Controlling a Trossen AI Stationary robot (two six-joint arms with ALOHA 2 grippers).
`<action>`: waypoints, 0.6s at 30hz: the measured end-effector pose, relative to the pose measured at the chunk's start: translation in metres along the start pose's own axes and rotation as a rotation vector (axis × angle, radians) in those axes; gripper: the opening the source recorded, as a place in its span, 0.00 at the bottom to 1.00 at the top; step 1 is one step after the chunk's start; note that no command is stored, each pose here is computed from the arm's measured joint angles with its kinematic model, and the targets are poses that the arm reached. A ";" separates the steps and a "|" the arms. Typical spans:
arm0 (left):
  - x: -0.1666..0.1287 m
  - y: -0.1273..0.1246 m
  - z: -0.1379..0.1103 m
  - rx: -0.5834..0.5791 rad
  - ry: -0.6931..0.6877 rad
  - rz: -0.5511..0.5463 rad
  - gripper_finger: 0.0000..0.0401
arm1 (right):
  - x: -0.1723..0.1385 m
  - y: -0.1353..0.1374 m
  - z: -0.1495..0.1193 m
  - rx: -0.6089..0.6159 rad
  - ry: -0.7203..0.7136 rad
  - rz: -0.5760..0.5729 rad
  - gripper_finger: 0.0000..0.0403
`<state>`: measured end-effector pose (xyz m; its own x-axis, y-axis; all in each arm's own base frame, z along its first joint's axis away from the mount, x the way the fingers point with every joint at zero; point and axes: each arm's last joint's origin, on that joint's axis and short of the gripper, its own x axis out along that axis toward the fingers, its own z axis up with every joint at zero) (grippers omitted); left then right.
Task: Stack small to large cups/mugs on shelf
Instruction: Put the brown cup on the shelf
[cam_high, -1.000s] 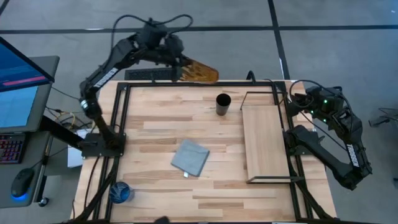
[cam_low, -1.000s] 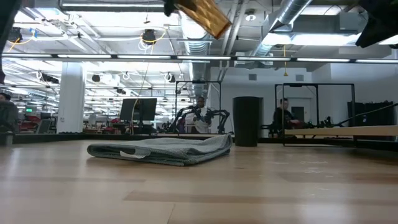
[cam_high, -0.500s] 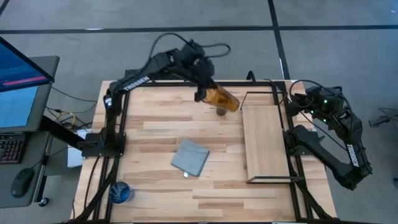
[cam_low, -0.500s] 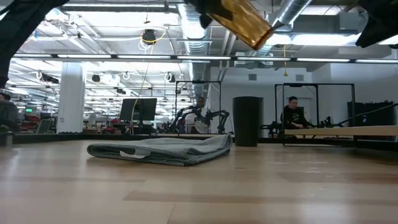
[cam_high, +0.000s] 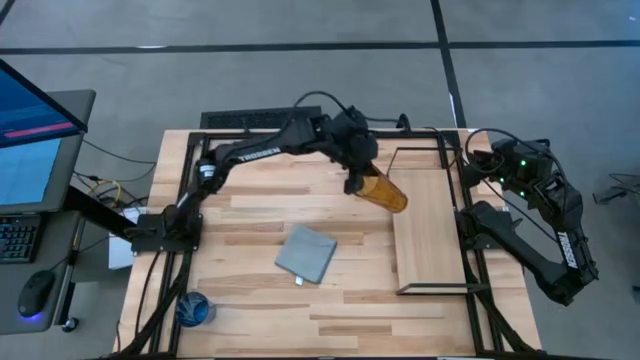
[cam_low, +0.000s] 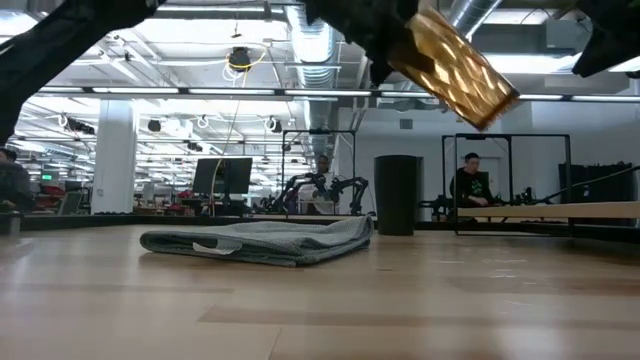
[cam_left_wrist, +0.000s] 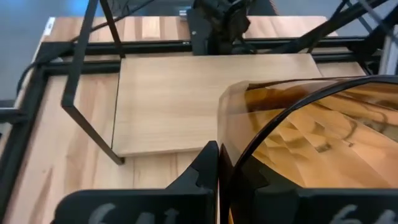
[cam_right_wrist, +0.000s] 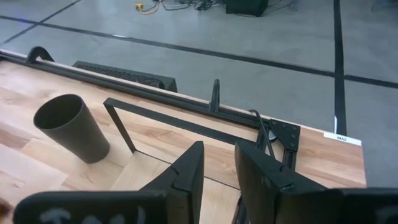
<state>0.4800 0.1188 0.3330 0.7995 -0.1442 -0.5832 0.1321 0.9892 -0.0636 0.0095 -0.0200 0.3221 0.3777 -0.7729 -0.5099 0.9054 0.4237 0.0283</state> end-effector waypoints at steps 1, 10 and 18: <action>0.006 0.001 -0.002 -0.008 0.001 -0.001 0.00 | 0.000 0.000 0.000 0.000 0.002 0.000 0.28; 0.046 0.012 -0.028 -0.066 0.083 0.001 0.00 | 0.000 0.000 -0.006 -0.004 0.059 -0.005 0.28; 0.051 0.006 -0.053 -0.078 0.326 0.016 0.00 | 0.000 -0.001 -0.007 -0.005 0.070 -0.005 0.28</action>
<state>0.4901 0.1187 0.2599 0.5696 -0.1251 -0.8123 0.0660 0.9921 -0.1065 0.0076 -0.0169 0.3163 0.3581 -0.7404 -0.5688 0.9063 0.4222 0.0210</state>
